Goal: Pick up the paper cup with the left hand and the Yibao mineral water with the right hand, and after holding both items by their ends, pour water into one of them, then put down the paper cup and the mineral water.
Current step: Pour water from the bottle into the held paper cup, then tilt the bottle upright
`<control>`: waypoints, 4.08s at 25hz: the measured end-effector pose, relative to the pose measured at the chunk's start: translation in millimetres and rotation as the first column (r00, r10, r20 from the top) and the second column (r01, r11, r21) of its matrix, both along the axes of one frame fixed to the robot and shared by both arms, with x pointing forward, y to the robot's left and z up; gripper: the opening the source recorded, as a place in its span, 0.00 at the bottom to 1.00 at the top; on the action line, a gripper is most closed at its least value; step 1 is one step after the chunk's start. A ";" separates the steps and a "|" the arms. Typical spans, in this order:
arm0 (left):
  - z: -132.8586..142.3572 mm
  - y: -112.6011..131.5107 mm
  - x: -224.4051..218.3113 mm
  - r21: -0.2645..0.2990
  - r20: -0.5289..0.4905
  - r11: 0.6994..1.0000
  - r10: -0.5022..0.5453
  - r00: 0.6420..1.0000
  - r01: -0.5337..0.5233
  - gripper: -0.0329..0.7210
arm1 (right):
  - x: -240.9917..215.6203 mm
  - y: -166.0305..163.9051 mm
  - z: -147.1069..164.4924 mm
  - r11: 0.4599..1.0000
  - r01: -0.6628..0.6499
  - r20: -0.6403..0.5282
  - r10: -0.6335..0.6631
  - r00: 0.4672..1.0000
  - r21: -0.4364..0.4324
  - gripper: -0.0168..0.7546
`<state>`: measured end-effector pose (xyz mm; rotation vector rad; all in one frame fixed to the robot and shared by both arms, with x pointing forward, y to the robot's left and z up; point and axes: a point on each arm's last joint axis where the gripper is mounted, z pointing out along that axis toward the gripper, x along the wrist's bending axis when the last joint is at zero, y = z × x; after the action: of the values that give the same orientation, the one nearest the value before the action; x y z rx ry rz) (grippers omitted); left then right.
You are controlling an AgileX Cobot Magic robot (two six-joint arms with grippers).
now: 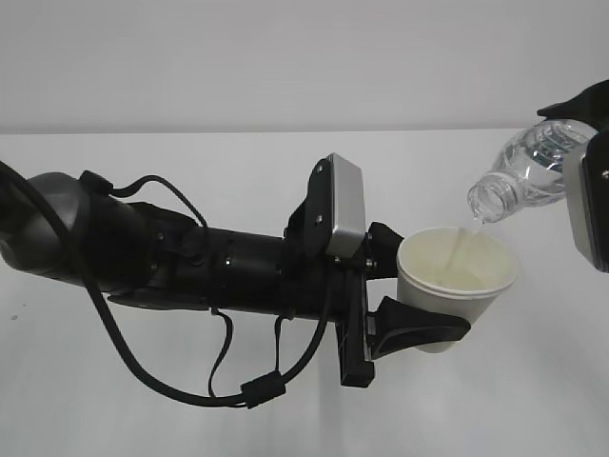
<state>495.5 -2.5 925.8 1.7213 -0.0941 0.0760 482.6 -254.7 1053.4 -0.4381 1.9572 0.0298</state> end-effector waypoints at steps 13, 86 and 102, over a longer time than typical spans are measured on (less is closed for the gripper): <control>0.0 0.0 0.0 0.000 0.000 1.000 0.000 1.000 0.000 0.60 | 0.6 0.1 1.6 1.000 0.000 0.005 0.000 1.000 0.001 0.58; -0.4 0.1 0.2 0.004 0.001 1.000 0.002 1.000 -0.002 0.60 | 0.7 0.1 2.0 1.000 -0.010 0.011 0.010 1.000 -0.021 0.58; -0.5 0.1 0.3 0.005 0.001 1.000 0.003 1.000 -0.003 0.60 | 0.7 0.1 2.0 1.000 -0.010 0.012 0.011 1.000 -0.021 0.58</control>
<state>495.8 -2.4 925.3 1.7268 -0.0925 0.0784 483.3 -254.5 1055.4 -0.4614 1.9453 0.0133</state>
